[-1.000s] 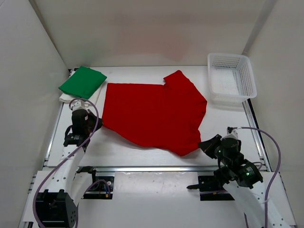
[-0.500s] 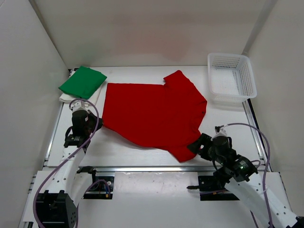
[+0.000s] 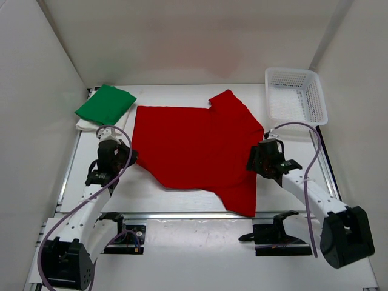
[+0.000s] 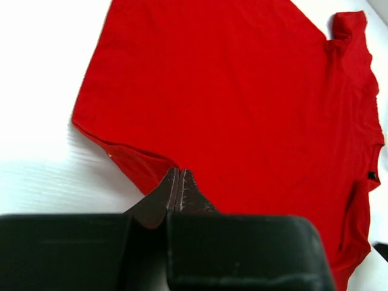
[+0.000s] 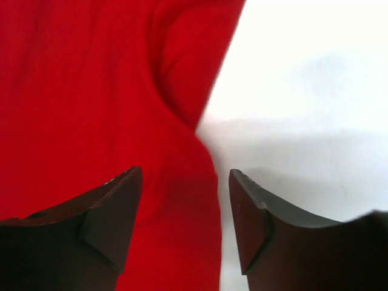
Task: Fold and stack the t-shirts
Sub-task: Flatten out the tshirt
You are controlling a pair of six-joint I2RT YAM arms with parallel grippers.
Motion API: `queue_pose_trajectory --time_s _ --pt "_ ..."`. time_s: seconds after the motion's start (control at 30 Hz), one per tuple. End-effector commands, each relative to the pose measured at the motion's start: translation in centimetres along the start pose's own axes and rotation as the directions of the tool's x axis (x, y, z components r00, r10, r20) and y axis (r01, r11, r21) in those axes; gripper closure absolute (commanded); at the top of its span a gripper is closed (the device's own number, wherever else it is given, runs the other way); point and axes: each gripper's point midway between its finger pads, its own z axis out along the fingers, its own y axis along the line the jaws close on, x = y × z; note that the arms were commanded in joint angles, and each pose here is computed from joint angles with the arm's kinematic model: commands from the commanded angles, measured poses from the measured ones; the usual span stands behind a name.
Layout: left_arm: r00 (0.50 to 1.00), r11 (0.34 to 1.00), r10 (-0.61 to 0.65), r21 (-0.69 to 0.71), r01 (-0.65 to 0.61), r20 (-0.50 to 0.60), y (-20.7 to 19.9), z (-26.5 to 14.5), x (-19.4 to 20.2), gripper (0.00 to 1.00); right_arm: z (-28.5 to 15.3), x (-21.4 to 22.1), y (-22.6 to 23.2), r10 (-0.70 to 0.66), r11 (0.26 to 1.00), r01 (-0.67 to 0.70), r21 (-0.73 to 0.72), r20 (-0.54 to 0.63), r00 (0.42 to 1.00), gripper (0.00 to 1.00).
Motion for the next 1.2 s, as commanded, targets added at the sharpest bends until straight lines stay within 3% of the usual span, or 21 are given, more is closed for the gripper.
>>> queue_pose_trajectory --time_s 0.0,0.27,0.37,0.43,0.5,0.53,0.7,0.83,0.87,0.93,0.97,1.0,1.03,1.13,1.17 --pt "1.000 1.000 -0.005 0.030 0.005 0.012 -0.6 0.2 0.0 0.97 1.0 -4.0 1.8 -0.081 0.996 0.084 -0.018 0.133 0.988 0.41" --pt "1.000 0.998 -0.003 0.057 0.003 0.002 -1.4 0.3 0.4 0.97 4.0 -3.9 0.6 -0.030 0.999 0.033 -0.029 0.092 0.995 0.42" --pt "1.000 0.999 0.000 0.050 0.000 -0.004 -1.1 0.3 0.6 0.98 4.8 -4.1 0.6 -0.024 0.999 0.028 -0.037 0.092 0.995 0.65" --pt "1.000 0.999 0.002 0.050 -0.002 -0.002 -1.2 0.3 0.5 0.97 5.0 -3.8 0.8 -0.018 0.999 0.021 -0.046 0.071 0.997 0.71" --pt "1.000 0.999 -0.003 0.051 0.004 -0.005 -1.1 0.4 0.6 0.97 4.9 -4.1 0.6 -0.007 0.999 0.011 -0.051 0.078 0.997 0.84" --pt "1.000 0.998 -0.003 0.056 0.003 0.003 -1.3 0.3 0.4 0.98 4.8 -3.9 0.5 0.004 0.999 0.000 -0.048 0.076 0.997 1.00" --pt "1.000 0.998 -0.016 0.063 0.016 -0.002 -1.4 0.5 0.6 0.98 3.8 -2.9 -3.9 0.184 0.981 -0.189 0.044 0.091 0.979 1.00" --pt "1.000 0.997 -0.028 0.067 0.029 -0.011 -1.3 0.6 0.9 0.97 2.1 -2.4 -8.2 0.316 0.934 -0.341 0.109 0.197 0.928 1.00" --pt "1.000 0.998 -0.026 0.065 0.026 -0.008 -1.3 0.6 0.9 0.97 1.6 -3.2 -8.1 0.329 0.933 -0.354 0.072 0.232 0.915 0.93" --pt "0.999 0.998 -0.030 0.054 0.030 -0.011 -1.0 0.6 1.0 0.98 1.3 -3.6 -7.3 0.334 0.938 -0.346 0.001 0.260 0.906 0.40" --pt "1.000 0.998 -0.021 0.061 0.022 -0.016 -1.1 0.6 1.2 0.97 1.0 -3.8 -6.9 0.329 0.941 -0.339 -0.007 0.256 0.909 0.23" --pt "1.000 0.998 -0.027 0.062 0.028 -0.007 -1.2 0.5 0.9 0.97 0.8 -4.1 -6.4 0.316 0.946 -0.325 -0.004 0.250 0.915 0.21" --pt "0.999 0.998 -0.029 0.057 0.030 -0.013 -1.0 0.6 1.2 0.97 0.4 -4.9 -5.1 0.302 0.952 -0.305 -0.029 0.254 0.919 0.22" --pt "0.999 0.997 -0.031 0.070 0.032 -0.020 -1.1 0.6 1.6 0.97 -0.6 -6.7 -1.5 0.225 0.974 -0.207 -0.093 0.298 0.928 0.59" --pt "0.999 0.997 -0.034 0.068 0.035 -0.012 -1.0 0.6 1.5 0.97 -0.5 -6.9 -0.2 0.200 0.978 -0.174 -0.112 0.289 0.936 0.66"
